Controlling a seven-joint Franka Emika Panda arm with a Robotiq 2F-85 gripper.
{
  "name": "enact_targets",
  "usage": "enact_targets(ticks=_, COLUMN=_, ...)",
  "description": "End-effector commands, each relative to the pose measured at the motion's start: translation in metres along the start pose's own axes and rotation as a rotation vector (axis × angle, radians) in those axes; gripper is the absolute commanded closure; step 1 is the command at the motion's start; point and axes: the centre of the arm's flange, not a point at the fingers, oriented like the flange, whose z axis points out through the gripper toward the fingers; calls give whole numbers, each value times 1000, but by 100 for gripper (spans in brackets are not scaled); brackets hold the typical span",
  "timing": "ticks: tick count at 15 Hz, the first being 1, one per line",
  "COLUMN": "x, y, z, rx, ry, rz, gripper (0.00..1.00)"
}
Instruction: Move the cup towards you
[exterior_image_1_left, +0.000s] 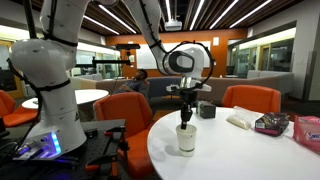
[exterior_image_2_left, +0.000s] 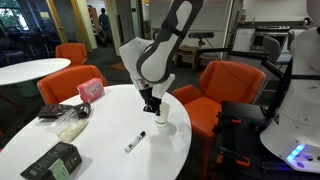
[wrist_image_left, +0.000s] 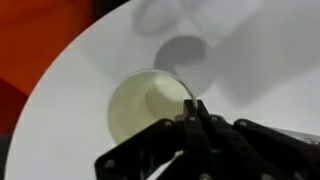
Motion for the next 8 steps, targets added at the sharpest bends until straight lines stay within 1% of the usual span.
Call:
enact_targets(ticks=1, x=-15, y=3, z=-2, rx=-24, ry=23, rz=51, gripper=99)
enact_targets(ticks=6, x=-15, y=11, z=-2, rx=-11, ry=22, rz=52, gripper=99)
enact_targets(ticks=7, x=-15, y=11, z=-2, rx=-5, ry=20, rz=48, gripper=71)
enact_targets(ticks=8, x=-16, y=12, z=-2, rx=-2, ry=22, rz=48, gripper=70)
